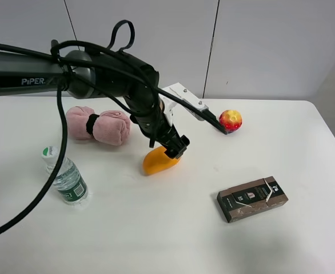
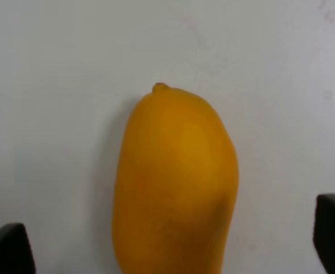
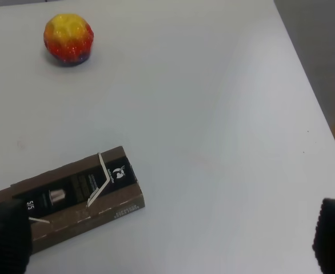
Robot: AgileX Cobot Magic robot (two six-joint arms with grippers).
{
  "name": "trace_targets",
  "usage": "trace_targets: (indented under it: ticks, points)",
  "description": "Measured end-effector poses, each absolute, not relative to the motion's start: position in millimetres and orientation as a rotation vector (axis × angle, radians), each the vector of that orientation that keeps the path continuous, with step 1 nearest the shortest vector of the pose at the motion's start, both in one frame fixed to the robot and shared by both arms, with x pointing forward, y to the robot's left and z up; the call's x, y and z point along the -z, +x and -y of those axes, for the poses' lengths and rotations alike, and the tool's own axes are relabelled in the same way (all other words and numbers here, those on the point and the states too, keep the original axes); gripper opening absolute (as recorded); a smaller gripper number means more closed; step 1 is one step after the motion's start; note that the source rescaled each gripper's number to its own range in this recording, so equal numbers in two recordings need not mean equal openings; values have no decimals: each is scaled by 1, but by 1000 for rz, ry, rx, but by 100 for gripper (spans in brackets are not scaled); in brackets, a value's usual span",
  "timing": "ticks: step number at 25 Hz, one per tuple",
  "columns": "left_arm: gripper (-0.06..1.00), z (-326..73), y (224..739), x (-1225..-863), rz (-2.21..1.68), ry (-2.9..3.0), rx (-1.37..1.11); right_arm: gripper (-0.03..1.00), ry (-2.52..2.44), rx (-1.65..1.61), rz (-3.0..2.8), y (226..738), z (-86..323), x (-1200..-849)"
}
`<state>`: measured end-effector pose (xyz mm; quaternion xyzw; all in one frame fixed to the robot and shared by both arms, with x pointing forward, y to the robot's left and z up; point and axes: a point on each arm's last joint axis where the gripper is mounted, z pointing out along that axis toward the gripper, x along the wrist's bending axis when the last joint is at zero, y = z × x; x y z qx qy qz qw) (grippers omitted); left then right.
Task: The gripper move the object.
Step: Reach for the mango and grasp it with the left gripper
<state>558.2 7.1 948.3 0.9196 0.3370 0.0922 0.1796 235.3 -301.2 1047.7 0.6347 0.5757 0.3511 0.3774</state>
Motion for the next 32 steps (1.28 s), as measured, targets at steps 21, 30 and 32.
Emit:
trace_targets:
  ticks: [21, 30, 32]
  points:
    - [100, 1, 568, -891, -971, 2614, -239, 100, 1623, -898, -1472, 235, 301, -1048]
    - [100, 0, 568, -871, -1036, 2620, -173, 100, 1623, -898, -1472, 235, 301, -1048]
    - [94, 0, 568, -870, -1040, 2620, -169, 100, 1623, -898, -1472, 235, 301, -1048]
